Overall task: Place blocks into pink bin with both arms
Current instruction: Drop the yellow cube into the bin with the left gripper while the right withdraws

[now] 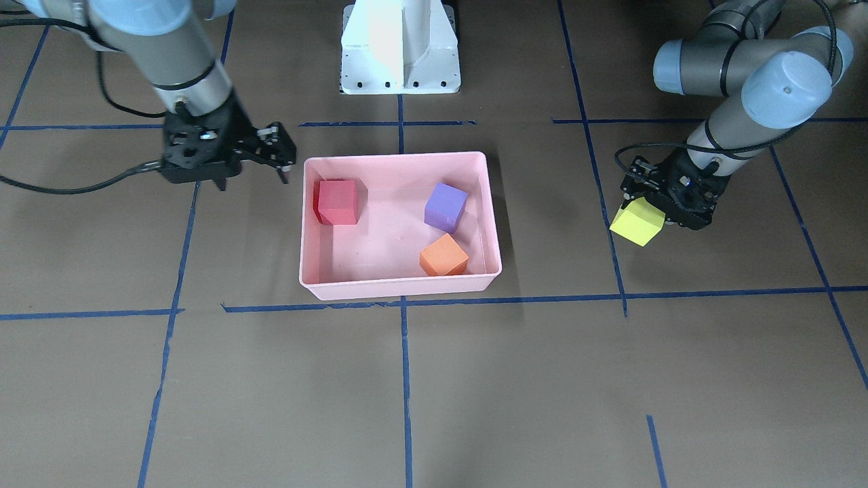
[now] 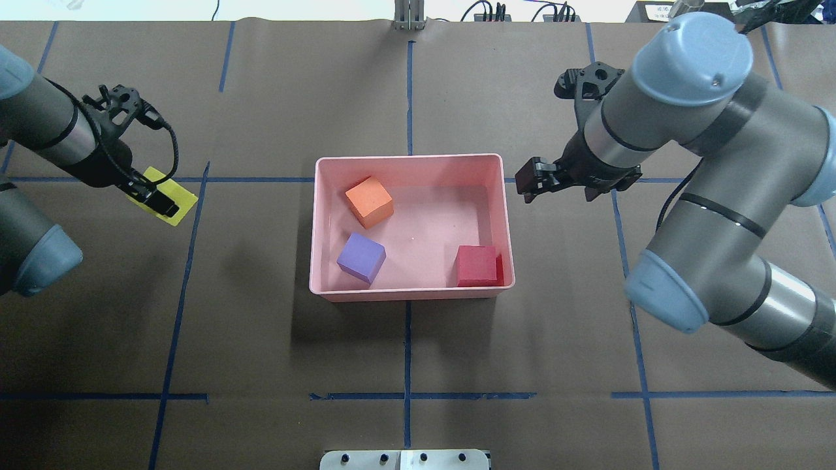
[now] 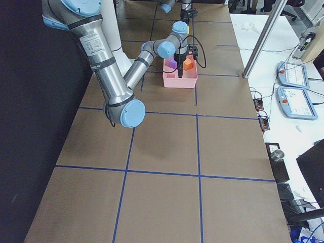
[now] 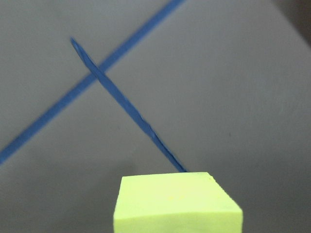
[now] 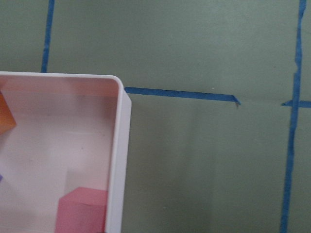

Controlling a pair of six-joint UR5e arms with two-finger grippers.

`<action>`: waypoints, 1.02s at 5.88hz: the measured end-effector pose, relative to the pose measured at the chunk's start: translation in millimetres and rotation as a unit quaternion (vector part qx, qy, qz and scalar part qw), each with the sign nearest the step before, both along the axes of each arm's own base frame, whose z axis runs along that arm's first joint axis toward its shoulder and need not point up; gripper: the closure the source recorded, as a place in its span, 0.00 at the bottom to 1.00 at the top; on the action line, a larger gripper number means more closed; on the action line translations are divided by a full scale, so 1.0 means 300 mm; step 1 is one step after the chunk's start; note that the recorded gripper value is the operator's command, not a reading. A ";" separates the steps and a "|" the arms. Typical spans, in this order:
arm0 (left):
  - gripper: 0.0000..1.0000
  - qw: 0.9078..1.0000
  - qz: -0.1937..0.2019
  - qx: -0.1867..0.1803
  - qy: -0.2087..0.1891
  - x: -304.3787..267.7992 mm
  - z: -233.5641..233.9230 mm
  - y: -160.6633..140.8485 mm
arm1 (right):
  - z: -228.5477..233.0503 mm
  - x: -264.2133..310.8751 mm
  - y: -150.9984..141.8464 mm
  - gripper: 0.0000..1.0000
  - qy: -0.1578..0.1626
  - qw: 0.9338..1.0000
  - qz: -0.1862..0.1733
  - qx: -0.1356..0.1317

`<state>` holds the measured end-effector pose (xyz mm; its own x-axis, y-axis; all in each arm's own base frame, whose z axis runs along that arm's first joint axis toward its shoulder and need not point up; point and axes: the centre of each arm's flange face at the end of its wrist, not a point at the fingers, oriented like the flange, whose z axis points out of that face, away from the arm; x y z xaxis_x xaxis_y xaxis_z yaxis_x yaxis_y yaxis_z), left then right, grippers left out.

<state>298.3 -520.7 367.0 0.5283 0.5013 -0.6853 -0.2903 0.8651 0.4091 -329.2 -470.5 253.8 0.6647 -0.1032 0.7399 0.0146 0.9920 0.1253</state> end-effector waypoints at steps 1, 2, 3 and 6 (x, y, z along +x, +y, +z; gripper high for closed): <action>0.58 0.997 -0.050 -0.057 0.013 0.052 -0.197 -0.037 | 0.120 0.156 -0.042 0.00 0.010 0.999 -0.030 0.024; 0.58 0.989 -0.086 -0.114 0.025 0.141 -0.387 -0.031 | 0.257 0.331 -0.080 0.00 0.023 0.997 -0.060 0.050; 0.57 0.981 -0.110 -0.156 0.033 0.262 -0.549 0.013 | 0.394 0.505 -0.095 0.00 0.035 0.993 -0.085 0.073; 0.00 0.963 -0.170 -0.208 0.032 0.689 -0.874 0.173 | 0.647 0.800 -0.048 0.00 0.054 0.986 -0.125 0.101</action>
